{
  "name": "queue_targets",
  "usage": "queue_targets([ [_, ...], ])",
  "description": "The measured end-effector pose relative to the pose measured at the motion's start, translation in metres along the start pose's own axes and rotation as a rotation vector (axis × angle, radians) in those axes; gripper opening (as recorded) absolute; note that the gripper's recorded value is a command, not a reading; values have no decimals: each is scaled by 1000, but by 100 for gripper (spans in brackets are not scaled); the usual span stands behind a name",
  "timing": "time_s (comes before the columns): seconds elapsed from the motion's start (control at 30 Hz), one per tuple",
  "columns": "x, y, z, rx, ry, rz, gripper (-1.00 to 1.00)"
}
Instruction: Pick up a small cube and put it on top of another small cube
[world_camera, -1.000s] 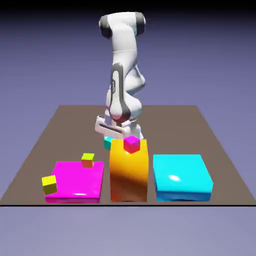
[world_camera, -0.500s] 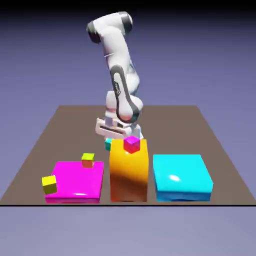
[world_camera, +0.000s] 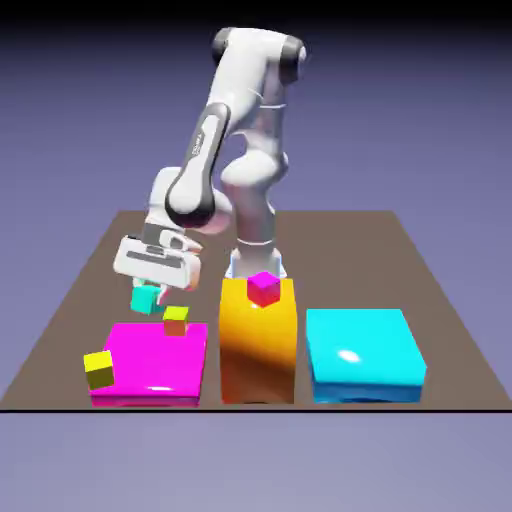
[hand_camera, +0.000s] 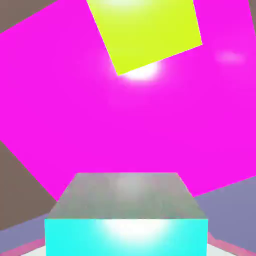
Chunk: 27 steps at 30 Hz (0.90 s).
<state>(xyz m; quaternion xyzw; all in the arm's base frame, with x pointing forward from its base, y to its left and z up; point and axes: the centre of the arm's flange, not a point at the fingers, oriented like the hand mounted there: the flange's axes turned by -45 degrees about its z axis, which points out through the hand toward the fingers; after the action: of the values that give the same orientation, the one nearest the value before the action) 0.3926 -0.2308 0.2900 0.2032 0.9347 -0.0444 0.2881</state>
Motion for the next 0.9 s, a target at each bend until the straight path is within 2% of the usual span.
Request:
queue_targets([
  [0.23, -71, -15, 9, -51, 1, -92, -100],
  [0.47, -117, -21, 24, -74, 134, -185, -100],
  [0.77, -131, -32, 64, -42, 480, -217, -100],
  [0.9, -120, -34, 86, -40, 482, -217, -100],
])
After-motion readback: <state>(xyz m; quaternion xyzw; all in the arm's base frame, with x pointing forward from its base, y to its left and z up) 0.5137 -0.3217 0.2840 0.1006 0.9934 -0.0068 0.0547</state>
